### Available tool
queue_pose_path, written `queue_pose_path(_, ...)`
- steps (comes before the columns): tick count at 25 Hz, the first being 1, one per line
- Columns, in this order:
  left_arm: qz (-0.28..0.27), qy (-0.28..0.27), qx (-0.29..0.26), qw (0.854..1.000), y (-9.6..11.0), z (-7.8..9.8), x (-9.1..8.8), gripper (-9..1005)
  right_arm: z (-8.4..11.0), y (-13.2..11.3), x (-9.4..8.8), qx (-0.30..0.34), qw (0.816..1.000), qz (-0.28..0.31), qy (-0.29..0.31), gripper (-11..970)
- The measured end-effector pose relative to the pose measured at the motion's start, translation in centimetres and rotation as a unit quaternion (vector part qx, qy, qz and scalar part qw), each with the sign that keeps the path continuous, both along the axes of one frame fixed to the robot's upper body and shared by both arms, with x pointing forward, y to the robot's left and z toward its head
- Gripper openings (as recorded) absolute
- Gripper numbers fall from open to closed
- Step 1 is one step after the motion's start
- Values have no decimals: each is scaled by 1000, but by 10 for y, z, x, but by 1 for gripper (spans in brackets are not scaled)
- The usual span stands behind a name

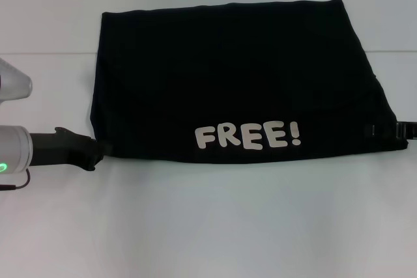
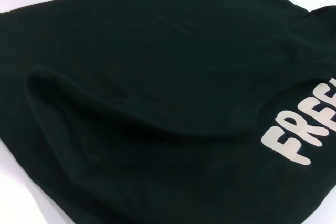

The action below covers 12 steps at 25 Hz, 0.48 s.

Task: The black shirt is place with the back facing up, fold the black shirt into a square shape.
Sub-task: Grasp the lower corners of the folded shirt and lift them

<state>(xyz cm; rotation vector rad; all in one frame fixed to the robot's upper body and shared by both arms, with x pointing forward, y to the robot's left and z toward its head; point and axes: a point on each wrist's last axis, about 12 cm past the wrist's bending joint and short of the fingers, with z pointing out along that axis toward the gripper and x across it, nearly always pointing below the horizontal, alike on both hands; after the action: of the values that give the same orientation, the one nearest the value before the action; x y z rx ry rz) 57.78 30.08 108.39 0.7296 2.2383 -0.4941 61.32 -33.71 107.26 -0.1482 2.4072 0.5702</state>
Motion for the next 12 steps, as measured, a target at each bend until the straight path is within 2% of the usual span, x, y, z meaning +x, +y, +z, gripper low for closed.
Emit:
queue_pose_path(6,0,-1,2,1000,1,1,1,12,0,-2,-4,11,1000,0,2,628)
queue_pose_path(12,1,-1,2,1000,1,1,1,14,-1,-5,-6,11,1000,-5,3,353)
